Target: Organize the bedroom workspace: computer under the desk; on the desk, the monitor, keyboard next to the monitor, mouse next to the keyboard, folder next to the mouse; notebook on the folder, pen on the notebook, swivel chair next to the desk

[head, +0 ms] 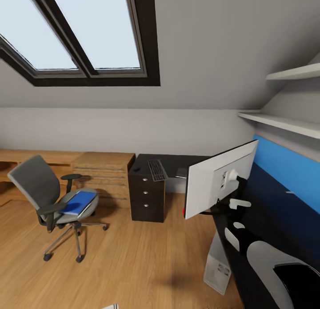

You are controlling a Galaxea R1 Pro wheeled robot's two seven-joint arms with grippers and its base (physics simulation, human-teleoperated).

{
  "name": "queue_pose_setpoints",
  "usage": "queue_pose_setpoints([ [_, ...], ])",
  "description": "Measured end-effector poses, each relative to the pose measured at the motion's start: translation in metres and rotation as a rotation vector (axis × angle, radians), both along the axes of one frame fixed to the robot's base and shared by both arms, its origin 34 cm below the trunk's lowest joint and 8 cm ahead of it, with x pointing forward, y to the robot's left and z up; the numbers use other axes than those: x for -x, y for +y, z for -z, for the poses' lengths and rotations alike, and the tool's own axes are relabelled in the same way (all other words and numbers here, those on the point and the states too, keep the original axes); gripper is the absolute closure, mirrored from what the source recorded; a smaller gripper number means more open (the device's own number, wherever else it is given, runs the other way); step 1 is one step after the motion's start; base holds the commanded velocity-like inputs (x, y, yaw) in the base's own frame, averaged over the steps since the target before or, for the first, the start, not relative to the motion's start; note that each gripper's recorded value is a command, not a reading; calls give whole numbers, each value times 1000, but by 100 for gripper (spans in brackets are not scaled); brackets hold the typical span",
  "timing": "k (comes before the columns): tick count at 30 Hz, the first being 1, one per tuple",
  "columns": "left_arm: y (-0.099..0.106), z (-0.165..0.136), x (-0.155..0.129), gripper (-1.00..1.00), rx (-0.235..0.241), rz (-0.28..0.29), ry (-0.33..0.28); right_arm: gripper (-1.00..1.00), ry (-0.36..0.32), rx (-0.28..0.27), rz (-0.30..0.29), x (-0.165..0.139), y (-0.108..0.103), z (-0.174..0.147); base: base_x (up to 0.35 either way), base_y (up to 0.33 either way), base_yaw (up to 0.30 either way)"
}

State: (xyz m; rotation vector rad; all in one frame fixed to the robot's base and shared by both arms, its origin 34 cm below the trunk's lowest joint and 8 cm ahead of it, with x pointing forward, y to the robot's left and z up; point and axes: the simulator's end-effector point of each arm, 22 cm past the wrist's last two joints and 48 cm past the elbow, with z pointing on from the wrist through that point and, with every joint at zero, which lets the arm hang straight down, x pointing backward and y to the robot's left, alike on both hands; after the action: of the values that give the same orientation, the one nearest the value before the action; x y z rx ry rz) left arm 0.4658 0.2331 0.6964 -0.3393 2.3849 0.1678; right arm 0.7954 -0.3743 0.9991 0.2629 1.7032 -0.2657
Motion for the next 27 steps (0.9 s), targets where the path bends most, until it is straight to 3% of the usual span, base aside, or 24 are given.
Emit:
queue_pose_setpoints([
  [20,0,-7,-5,-100,1,0,-20,-100,-20,4,7,2,-6,-14,0,0,-242],
  [27,0,-7,-6,-100,1,-2,-23,-100,-22,8,8,2,-8,-15,0,0,-62],
])
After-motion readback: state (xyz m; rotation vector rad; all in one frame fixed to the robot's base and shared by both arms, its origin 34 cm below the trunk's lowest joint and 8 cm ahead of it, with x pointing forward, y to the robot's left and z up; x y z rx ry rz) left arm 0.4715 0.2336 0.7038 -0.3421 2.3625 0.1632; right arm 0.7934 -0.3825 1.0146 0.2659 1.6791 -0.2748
